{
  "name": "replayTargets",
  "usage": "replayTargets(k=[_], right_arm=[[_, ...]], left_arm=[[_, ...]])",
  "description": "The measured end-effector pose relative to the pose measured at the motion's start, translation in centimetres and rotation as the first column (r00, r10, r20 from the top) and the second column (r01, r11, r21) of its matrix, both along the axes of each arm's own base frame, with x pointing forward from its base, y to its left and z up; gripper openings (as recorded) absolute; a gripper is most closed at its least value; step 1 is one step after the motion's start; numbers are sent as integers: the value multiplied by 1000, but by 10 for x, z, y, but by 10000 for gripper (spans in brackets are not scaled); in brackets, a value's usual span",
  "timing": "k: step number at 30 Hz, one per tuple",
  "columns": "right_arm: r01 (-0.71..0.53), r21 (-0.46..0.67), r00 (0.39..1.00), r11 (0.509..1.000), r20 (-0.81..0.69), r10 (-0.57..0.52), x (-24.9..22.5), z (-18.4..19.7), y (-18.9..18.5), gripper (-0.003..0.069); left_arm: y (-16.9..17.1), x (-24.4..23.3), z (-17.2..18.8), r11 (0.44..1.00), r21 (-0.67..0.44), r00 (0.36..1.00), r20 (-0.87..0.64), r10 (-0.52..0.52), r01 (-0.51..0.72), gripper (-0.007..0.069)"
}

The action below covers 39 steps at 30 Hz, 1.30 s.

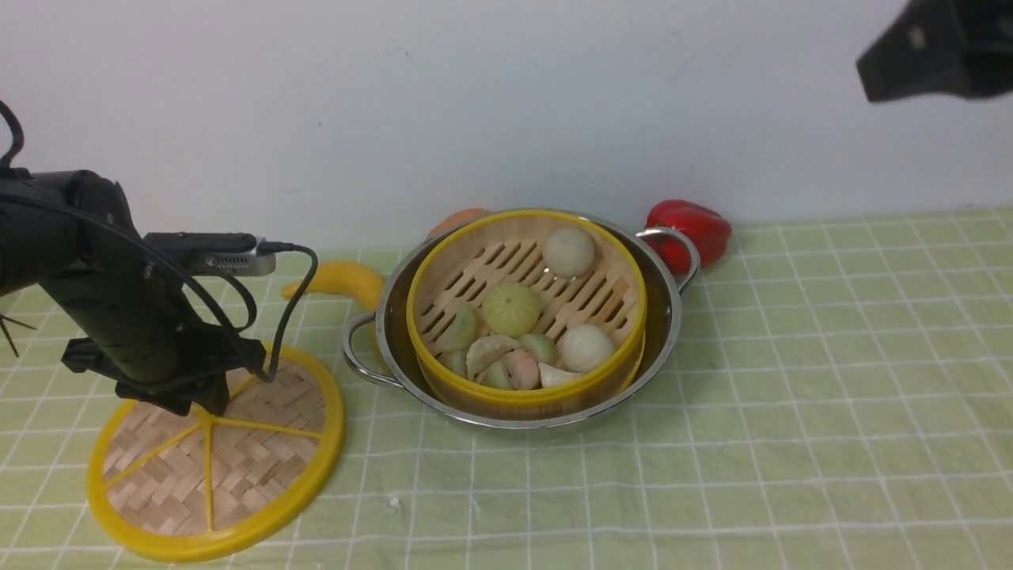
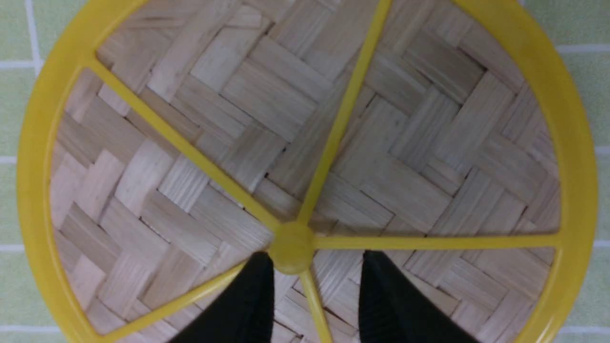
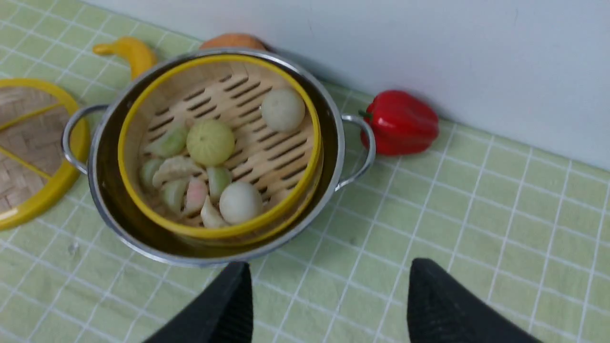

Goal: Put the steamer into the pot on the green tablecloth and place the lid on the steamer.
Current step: 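Place the bamboo steamer basket of food into the steel pot with the right gripper, then grasp the bamboo steamer lid lying on the table by its centre knob, then place the yellow bamboo steamer lid onto the steamer in the pot with the left gripper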

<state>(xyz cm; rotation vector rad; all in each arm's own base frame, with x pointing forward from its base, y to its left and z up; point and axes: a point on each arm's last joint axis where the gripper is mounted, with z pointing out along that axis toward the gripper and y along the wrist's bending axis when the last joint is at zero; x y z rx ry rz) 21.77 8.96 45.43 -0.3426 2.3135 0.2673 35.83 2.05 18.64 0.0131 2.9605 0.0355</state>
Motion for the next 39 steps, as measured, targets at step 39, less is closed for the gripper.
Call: replayTargets(k=[39], right_arm=[[120, 57, 985, 991, 121, -126, -104, -5, -51, 432]], left_arm=[[-186, 26, 149, 873, 135, 808, 334, -485, 468, 114]])
